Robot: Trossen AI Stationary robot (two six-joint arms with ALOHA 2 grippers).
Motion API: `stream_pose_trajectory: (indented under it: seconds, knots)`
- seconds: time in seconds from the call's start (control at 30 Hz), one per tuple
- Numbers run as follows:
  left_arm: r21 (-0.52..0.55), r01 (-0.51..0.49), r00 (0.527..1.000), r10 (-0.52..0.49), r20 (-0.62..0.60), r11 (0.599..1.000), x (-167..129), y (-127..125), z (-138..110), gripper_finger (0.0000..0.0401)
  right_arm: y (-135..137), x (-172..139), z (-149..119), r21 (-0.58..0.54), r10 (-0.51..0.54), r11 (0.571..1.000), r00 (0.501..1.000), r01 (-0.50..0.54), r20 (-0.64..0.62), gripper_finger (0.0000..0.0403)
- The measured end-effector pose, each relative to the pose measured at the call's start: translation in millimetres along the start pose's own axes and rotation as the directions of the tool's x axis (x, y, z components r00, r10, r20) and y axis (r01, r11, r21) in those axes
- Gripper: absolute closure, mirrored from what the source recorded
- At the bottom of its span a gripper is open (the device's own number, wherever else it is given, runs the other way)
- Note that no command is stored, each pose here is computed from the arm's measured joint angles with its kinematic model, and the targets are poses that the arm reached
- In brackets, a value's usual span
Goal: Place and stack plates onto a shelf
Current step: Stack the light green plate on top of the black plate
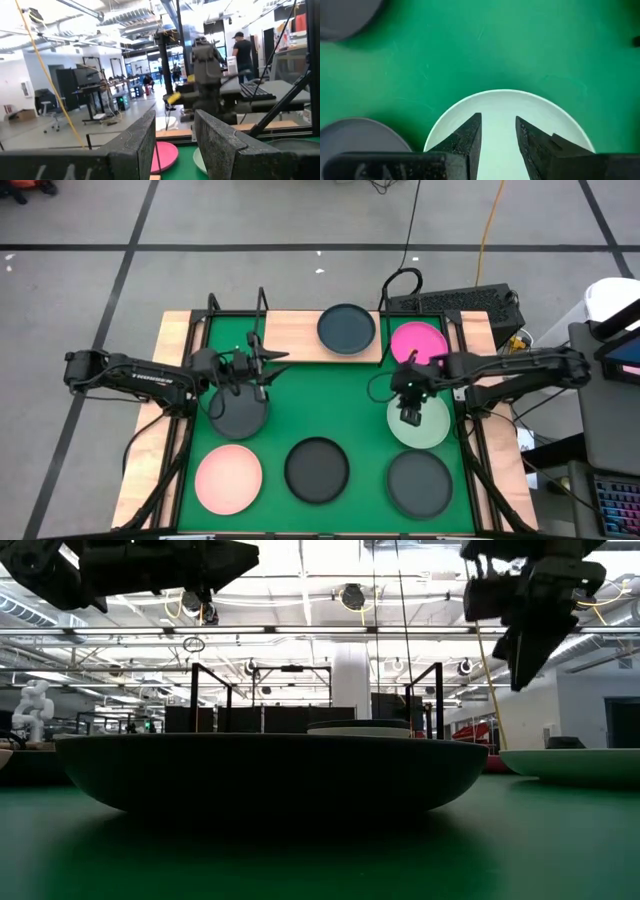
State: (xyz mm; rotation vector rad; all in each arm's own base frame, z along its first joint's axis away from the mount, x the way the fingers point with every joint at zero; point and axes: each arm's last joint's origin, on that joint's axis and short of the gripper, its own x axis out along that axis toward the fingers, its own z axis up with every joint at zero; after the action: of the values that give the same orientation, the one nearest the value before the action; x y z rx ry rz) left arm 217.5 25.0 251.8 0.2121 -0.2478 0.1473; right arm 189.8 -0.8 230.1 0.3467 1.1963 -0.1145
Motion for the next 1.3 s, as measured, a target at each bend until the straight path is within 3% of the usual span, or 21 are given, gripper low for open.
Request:
stream_pose_trajectory:
  seconds: [0.3, 0.67, 1.07, 1.3]
  knots:
    - [-0.008, -0.012, 0.999, 0.012, 0.033, 1.0, 0.0, 1.8, 3.1, 0.0258, 26.3, 30.6, 5.9, 0.021, 0.022, 1.0, 0.999, -0.021, -0.046, 0.03]
    - [-0.078, -0.007, 0.999, 0.009, 0.033, 0.997, 0.1, 1.3, 3.2, 0.0258, 57.3, 58.5, -8.3, 0.122, -0.133, 0.982, 0.988, 0.142, -0.078, 0.03]
    - [-0.088, 0.012, 0.999, -0.008, 0.045, 0.996, 0.1, -2.8, 4.9, 0.0258, 60.0, 85.2, -13.9, 0.164, -0.245, 0.949, 0.957, 0.269, -0.155, 0.03]
    - [-0.094, 0.025, 0.999, -0.02, 0.048, 0.995, 0.0, -5.9, 5.6, 0.0258, 62.8, 86.8, -15.8, 0.201, -0.241, 0.941, 0.957, 0.271, -0.159, 0.03]
